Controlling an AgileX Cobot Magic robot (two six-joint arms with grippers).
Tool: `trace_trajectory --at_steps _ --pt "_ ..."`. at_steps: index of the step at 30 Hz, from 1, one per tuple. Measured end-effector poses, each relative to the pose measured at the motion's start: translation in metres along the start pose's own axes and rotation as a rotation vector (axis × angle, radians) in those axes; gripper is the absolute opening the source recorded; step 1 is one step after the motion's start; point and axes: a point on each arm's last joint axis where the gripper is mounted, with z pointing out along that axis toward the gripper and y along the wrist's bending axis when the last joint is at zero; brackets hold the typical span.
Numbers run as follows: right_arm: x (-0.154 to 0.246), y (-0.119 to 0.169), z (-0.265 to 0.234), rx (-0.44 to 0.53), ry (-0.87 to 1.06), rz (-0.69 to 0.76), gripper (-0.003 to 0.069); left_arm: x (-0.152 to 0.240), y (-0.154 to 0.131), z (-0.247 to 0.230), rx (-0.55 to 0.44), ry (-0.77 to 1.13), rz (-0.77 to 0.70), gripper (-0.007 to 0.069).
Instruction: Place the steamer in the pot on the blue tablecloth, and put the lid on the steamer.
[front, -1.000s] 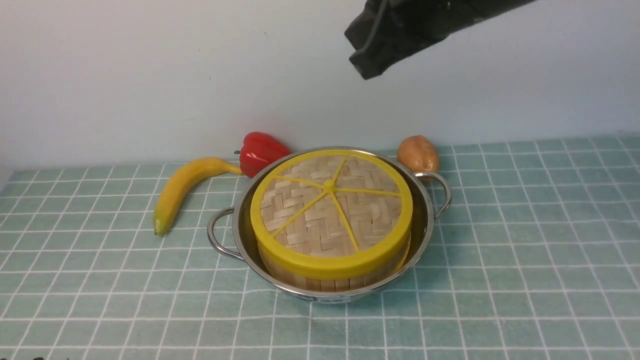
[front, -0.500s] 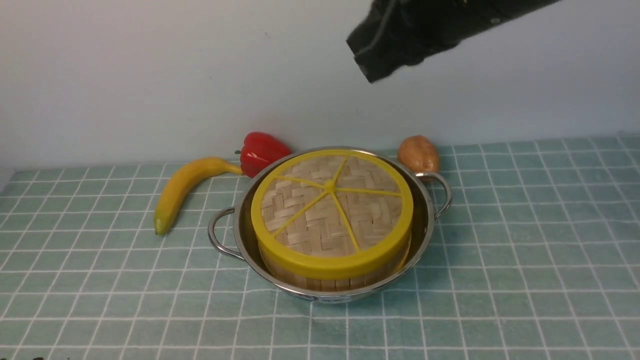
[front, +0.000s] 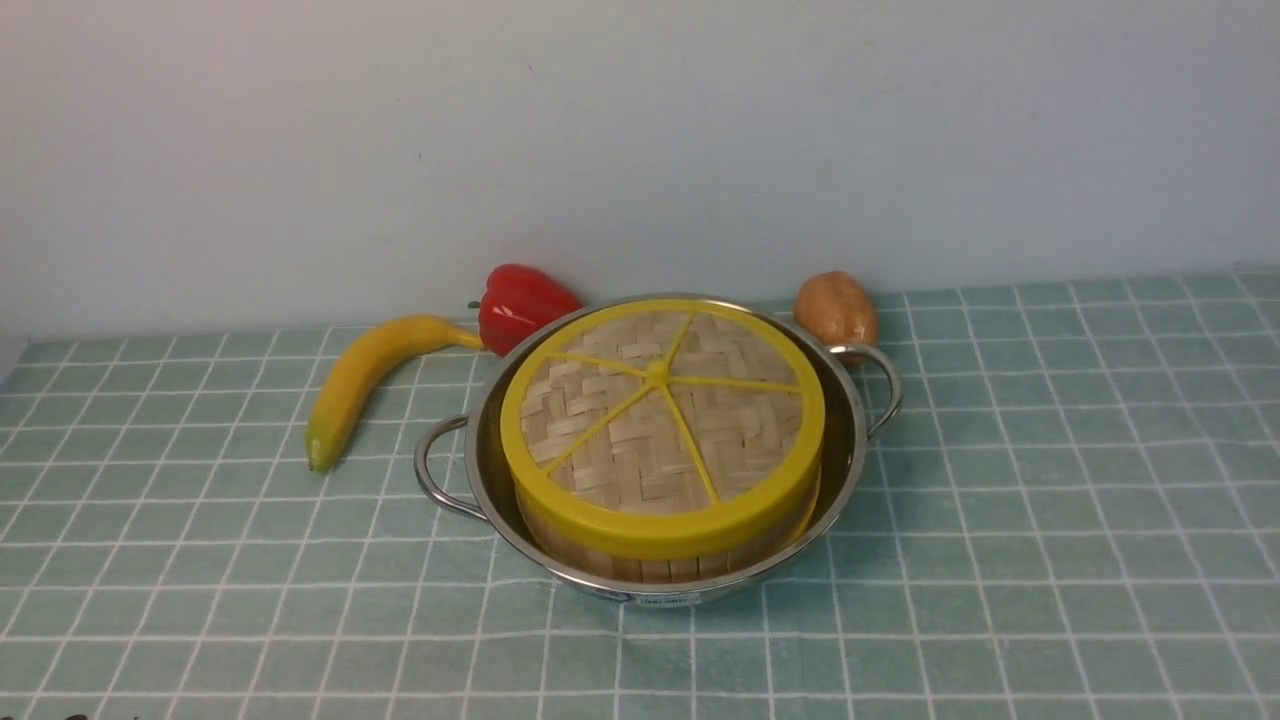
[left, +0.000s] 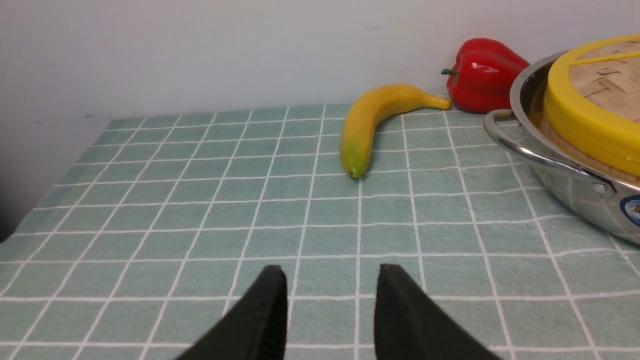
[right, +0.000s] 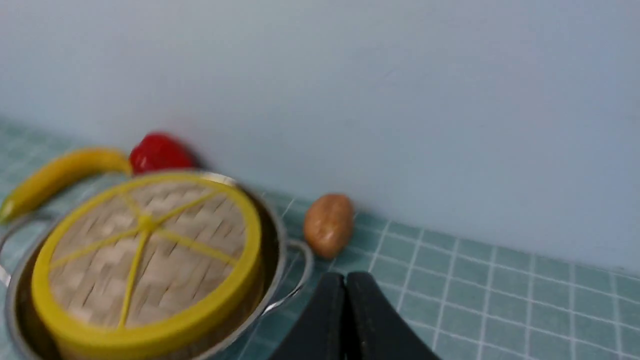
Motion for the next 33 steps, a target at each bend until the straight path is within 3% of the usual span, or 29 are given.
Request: trace_trajectory --at_steps 7,18,33 --pt "0.076 -0.02 -0.031 0.139 -0.187 0.022 0.0026 0.0 0.0 0.0 0.0 0.0 0.0 0.0243" --pt "0.174 -0.031 -0.016 0.164 -0.108 -0.014 0.0047 0.0 0.0 0.0 0.0 0.0 0.0 0.0243" --pt "0.187 -0.033 -0.013 0.169 -0.059 0.015 0.009 0.0 0.0 0.0 0.0 0.003 0.0 0.0243"
